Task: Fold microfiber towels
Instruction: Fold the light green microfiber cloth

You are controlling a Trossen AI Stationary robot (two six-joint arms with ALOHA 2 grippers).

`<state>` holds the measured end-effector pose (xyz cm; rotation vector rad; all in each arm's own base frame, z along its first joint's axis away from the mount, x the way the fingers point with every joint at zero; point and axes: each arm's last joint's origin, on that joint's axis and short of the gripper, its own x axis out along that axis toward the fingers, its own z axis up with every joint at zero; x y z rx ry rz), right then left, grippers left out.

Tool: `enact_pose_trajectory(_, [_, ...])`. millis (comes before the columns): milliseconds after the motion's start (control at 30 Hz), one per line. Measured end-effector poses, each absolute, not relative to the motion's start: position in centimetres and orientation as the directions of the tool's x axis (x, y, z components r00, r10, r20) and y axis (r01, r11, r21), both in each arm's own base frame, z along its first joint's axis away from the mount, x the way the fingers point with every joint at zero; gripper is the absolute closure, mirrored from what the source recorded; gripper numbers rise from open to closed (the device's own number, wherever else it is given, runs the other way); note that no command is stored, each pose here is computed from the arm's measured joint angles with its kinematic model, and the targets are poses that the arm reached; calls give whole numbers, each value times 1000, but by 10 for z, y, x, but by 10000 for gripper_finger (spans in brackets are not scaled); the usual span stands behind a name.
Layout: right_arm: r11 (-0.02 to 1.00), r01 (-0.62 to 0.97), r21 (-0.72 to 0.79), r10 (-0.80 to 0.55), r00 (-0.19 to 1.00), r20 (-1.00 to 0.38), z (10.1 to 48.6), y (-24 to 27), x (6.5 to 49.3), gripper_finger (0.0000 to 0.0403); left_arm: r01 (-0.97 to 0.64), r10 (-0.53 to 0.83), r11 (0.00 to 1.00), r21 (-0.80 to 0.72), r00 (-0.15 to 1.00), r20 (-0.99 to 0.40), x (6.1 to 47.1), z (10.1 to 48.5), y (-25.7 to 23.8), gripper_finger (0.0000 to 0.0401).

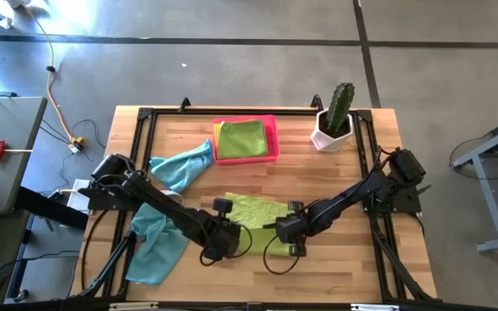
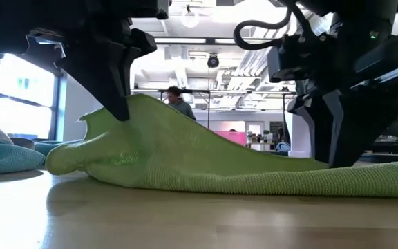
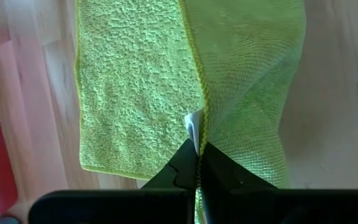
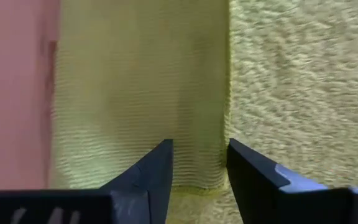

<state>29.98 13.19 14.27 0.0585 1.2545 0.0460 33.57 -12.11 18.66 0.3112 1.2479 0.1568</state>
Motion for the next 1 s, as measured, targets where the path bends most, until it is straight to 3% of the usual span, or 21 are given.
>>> enact_pose_trajectory(367, [998, -13, 66, 67, 253, -965, 143, 132, 293, 394, 50, 297, 943, 329, 315, -901, 336, 187, -120, 401])
enact_pose_trajectory(733, [998, 20, 54, 48, 235, -971, 159, 127, 283, 400, 95, 441, 864, 494, 329, -835, 342, 189, -99, 401])
enact_pose_trajectory(1000, [998, 50, -50, -59, 191, -980, 168, 118, 273, 401, 114, 506, 821, 559, 307, -806, 350, 190, -72, 401])
